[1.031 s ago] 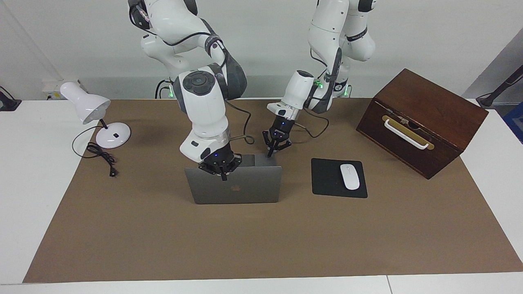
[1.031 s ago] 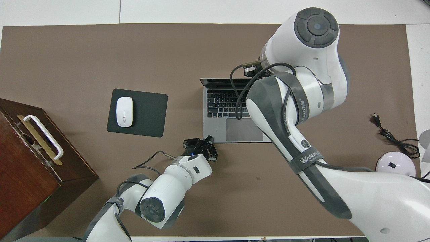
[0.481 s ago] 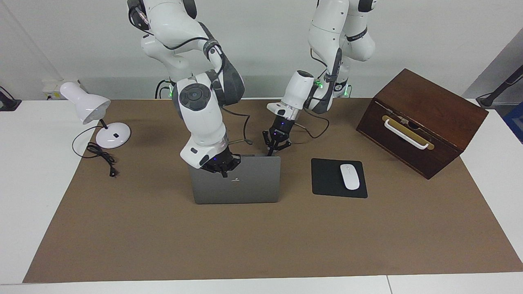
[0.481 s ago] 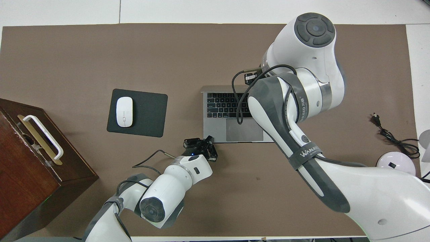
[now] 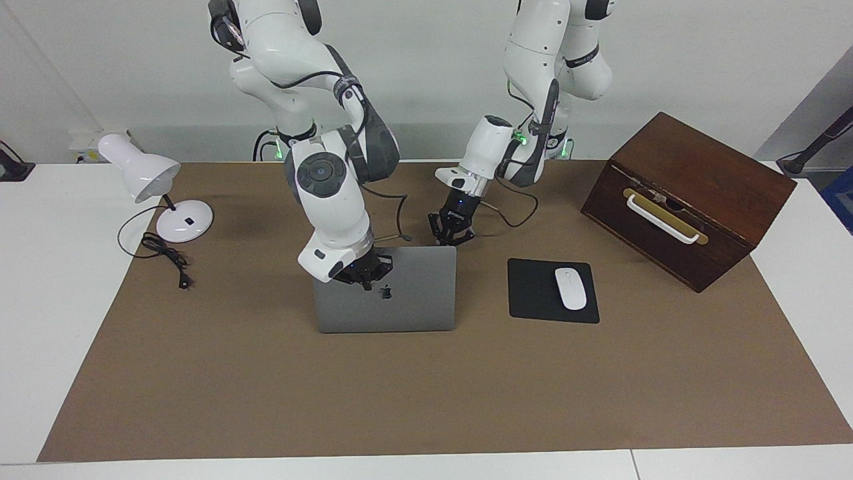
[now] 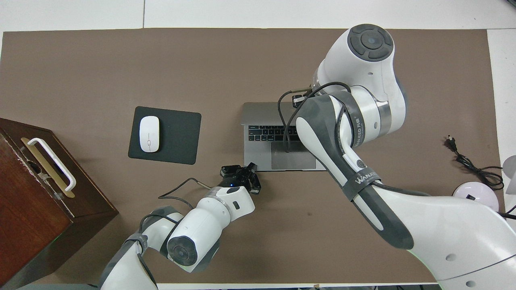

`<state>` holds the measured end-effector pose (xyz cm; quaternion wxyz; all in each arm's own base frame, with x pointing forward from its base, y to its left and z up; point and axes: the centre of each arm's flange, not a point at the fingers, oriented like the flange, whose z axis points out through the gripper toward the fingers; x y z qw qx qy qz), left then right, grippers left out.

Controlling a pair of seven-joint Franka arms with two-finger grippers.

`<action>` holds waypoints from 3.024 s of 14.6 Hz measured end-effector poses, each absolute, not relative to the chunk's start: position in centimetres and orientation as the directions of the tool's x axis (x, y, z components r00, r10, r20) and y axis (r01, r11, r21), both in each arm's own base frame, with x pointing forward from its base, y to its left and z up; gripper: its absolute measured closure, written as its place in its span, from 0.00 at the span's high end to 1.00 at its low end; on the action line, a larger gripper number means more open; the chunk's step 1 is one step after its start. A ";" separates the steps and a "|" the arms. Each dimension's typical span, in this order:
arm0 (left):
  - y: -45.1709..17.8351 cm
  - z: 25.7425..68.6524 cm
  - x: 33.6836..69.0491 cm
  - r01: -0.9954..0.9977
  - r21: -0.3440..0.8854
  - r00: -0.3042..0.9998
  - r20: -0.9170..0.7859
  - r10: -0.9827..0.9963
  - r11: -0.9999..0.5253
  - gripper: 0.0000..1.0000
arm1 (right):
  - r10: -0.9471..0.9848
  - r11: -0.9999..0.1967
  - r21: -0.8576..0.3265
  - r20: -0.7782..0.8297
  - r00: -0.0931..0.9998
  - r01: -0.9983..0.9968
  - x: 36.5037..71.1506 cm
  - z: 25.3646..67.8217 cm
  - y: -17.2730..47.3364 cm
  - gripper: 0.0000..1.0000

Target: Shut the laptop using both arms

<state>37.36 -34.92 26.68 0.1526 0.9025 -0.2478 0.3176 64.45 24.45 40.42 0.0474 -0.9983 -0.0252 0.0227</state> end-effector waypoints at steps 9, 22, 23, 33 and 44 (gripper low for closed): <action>-34.9 26.6 37.3 -0.569 0.095 0.654 0.654 -0.380 -0.817 0.01 | 0.033 -0.999 -0.046 -0.283 0.959 0.020 62.3 38.1 21.9 0.01; -34.9 26.6 37.3 -0.581 0.083 0.643 0.656 -0.395 -0.809 0.01 | 0.009 -1.000 -0.017 -0.383 0.924 0.003 59.8 35.1 20.0 0.01; -34.9 26.6 37.3 -0.584 0.080 0.641 0.656 -0.398 -0.808 0.01 | 0.010 -1.000 -0.018 -0.380 0.925 0.004 59.6 34.7 20.1 0.01; -34.9 26.6 37.3 -0.592 0.073 0.633 0.658 -0.407 -0.803 0.01 | 0.005 -1.000 -0.020 -0.356 0.934 -0.002 58.4 32.6 19.9 0.01; -34.9 26.6 37.3 -0.591 0.073 0.634 0.658 -0.406 -0.804 0.01 | 0.004 -0.999 -0.033 -0.335 0.942 -0.008 58.0 40.1 18.7 0.01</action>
